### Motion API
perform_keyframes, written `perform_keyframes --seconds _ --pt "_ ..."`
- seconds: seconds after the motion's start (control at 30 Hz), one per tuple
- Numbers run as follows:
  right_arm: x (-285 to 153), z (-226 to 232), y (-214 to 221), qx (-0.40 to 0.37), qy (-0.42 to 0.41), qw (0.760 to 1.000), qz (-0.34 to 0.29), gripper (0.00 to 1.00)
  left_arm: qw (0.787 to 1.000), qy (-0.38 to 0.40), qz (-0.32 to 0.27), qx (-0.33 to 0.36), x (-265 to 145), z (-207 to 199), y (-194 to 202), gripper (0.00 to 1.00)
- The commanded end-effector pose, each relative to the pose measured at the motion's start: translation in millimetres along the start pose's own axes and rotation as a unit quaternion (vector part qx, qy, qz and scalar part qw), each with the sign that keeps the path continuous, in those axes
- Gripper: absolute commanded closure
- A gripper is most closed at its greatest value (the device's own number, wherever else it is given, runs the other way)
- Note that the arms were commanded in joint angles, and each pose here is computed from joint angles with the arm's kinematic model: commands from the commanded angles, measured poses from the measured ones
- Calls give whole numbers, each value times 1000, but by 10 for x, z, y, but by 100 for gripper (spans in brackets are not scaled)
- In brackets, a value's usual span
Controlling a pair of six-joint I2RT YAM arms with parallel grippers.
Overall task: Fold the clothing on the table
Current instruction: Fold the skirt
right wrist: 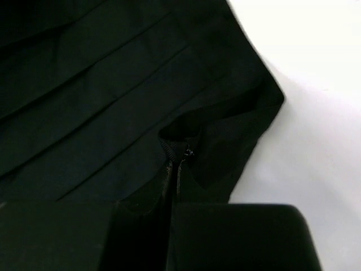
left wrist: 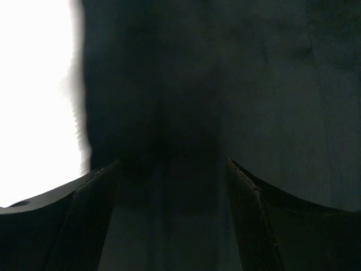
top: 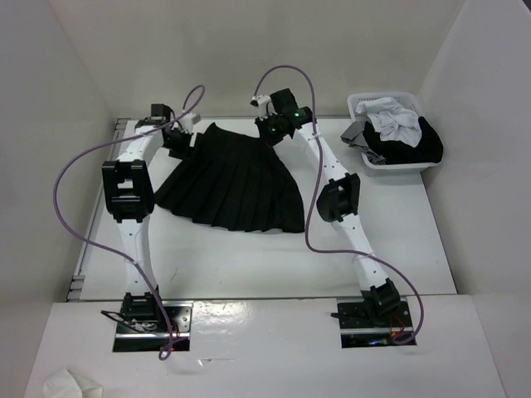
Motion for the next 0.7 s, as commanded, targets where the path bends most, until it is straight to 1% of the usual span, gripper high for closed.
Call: perform_keyframes --seconds 0.0,0.03,0.13,0.2,0.23,0.27,0.33,0.4,0.47,0.5,0.53,0.6,0.63,0.67 --pt "-70 28 -62 -10 -1 1000 -4 100 999 1 -19 38 143 -343 -18 19" --pt "-54 22 -32 -8 1 1000 2 100 999 2 -13 50 218 -468 36 19" --pt "-15 24 5 -7 0 1000 6 100 998 -12 4 69 381 -628 204 19" --pt "-15 24 5 -7 0 1000 6 100 996 -43 16 73 434 -612 259 19" --pt "-15 24 5 -7 0 1000 6 100 996 -52 33 67 524 -593 352 19" --pt "-15 24 5 -7 0 1000 6 100 994 -79 49 61 527 -511 423 19" --pt "-15 24 5 -7 0 1000 6 100 990 -105 77 52 589 -453 563 21" --pt "-32 15 -20 -13 1 1000 2 100 983 -144 102 42 550 -352 694 22" --pt "-70 14 -56 -14 3 1000 -2 100 979 -167 110 42 465 -315 764 22" --pt "-71 13 -57 -14 3 1000 -2 100 975 -191 108 39 391 -282 776 22" --pt "-71 13 -57 -14 3 1000 -2 100 969 -203 134 34 377 -233 932 22" --pt "-110 12 -93 -16 5 1000 -6 100 966 -212 147 27 288 -241 1010 22" --pt "-110 12 -93 -16 5 1000 -6 100 962 -214 170 22 276 -225 1144 23" --pt "-149 10 -129 -17 7 1000 -10 100 960 -214 176 21 240 -234 1179 23"
Point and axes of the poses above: each gripper's point midway between its finger pads, its own x axis out along the fingers, its own z axis along the line the jaws close on, y = z × x, the point moved 5 cm from there along -x, back along the fingers, and after that the axes turned 15 degrees about -x, right-handed, at the moved point
